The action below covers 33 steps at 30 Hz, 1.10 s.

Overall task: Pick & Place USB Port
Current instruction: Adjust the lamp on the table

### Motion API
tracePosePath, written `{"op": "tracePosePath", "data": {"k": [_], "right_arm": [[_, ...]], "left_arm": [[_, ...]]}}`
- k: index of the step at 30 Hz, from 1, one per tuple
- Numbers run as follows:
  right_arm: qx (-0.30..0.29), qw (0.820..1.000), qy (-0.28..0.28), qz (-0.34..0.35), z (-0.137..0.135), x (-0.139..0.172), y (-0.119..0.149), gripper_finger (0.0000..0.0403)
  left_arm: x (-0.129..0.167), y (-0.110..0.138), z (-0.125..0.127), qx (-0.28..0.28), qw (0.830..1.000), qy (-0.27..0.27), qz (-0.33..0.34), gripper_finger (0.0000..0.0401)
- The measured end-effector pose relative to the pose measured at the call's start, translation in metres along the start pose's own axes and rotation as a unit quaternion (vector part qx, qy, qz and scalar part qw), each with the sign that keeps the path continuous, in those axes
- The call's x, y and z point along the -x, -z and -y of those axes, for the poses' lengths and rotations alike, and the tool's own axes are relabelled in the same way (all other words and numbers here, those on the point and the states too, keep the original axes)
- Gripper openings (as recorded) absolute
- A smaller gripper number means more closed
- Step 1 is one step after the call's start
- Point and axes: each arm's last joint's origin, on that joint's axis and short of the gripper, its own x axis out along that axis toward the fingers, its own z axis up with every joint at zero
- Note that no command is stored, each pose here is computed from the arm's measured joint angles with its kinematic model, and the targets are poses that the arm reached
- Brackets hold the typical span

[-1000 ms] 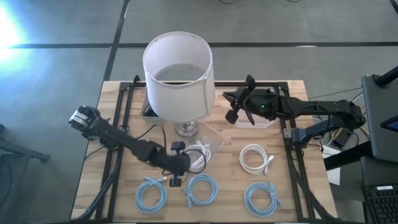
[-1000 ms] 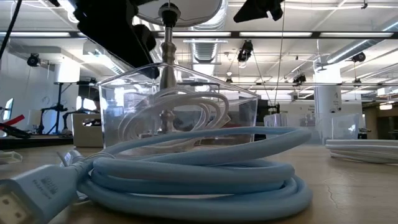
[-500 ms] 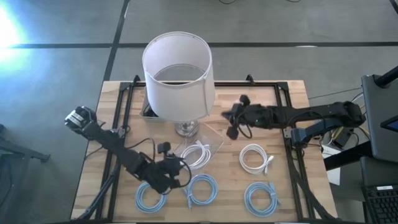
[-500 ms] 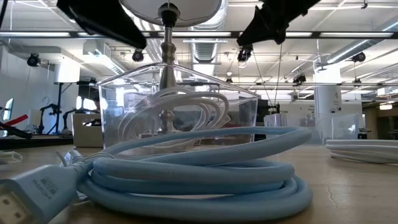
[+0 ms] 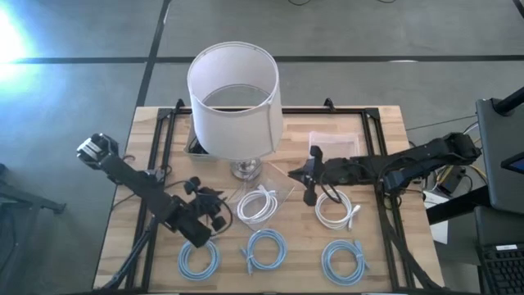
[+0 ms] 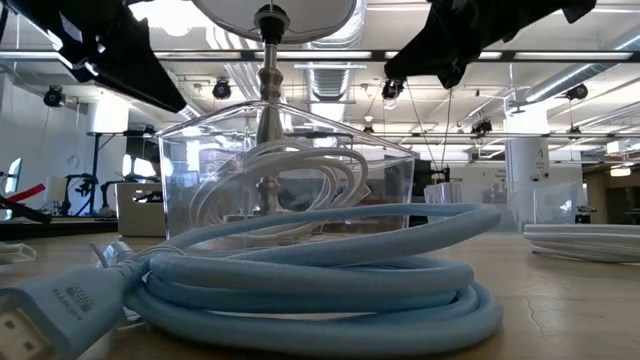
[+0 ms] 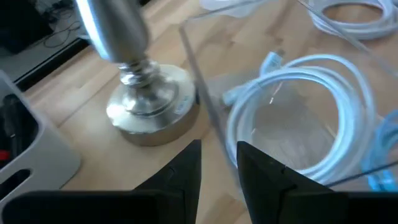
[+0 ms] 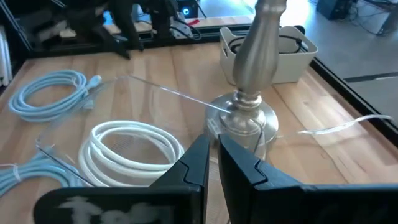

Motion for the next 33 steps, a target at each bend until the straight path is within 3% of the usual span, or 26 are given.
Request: {"op": "tracePosePath", "data": {"k": [8, 11, 18, 23, 27, 33], "right_arm": [[0.000, 1.000, 0.000, 0.000, 0.000, 0.000, 0.001, 0.0031], [0.000, 1.000, 0.000, 0.001, 0.000, 0.000, 0.000, 0.0031], [-0.002, 1.000, -0.001, 0.006, 0.000, 0.000, -0.001, 0.0031], [-0.002, 1.000, -0.001, 0.006, 0.000, 0.000, -0.001, 0.0031], [-0.002, 1.000, -0.001, 0.007, 0.000, 0.000, -0.001, 0.0031], [-0.002, 1.000, -0.001, 0.007, 0.000, 0.000, -0.001, 0.0031]], "left_arm": [[-0.003, 0.027, -0.048, 0.058, 0.998, -0.010, -0.005, 0.0106], [-0.009, 0.041, -0.057, 0.080, 0.997, 0.009, -0.005, 0.0106], [-0.039, 0.064, -0.056, 0.090, 0.991, 0.095, 0.012, 0.0089], [-0.062, 0.064, -0.064, 0.095, 0.993, 0.068, 0.031, 0.0064], [-0.084, 0.064, -0.072, 0.109, 0.992, 0.059, -0.025, 0.0050], [-0.111, 0.060, -0.066, 0.084, 0.992, 0.090, -0.016, 0.0038]]}}
